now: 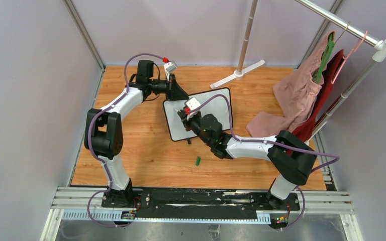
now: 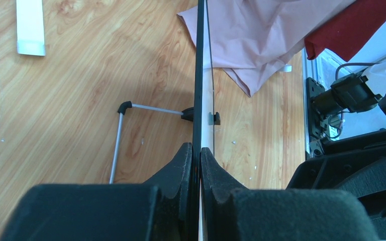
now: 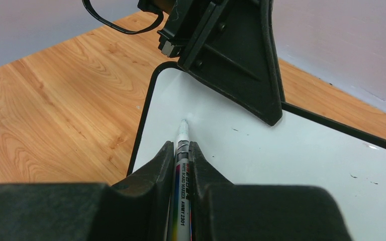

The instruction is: Write a sentence on the whiteboard

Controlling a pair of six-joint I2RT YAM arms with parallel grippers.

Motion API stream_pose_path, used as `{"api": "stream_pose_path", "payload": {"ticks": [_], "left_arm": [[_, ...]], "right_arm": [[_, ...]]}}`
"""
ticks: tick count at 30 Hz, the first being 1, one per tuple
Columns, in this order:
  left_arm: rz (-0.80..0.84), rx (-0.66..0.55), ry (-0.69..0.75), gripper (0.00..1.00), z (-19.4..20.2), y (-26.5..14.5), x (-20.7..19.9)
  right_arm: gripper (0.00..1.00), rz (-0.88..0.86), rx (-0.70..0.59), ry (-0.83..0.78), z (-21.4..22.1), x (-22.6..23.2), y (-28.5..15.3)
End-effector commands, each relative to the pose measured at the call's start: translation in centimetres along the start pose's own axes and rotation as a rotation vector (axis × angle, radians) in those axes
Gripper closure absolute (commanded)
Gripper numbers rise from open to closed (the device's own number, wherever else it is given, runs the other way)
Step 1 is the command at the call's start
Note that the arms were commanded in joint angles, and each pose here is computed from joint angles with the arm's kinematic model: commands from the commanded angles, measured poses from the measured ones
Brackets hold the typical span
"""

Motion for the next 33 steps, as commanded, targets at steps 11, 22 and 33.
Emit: {"api": "stream_pose_path", "payload": {"ticks": [11, 22, 33], "left_arm": [[-0.037, 0.038, -0.045, 1.00, 1.7, 0.0, 0.1], [-0.041, 0.036, -0.043, 1.00, 1.6, 0.0, 0.1], [-0.041, 0.037, -0.044, 1.00, 1.6, 0.0, 0.1]], "right_arm": [[1.00, 0.049, -0.007, 0.011, -0.1, -0.5, -0.6], [1.00, 0.057, 0.028, 0.005, 0.8, -0.9, -1.6], [1.00, 0.016, -0.092, 0.065, -3.3, -0.5, -2.1]]}}
Point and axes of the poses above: each gripper's point midway between its finger pads, its own y axis out along the fingers, its own x axis along the line the jaws close on, z = x × y, the point moved 4 cm from there along -y, back along the fingers, and after that the axes turned 5 degrees about y, right-handed, at the moved point
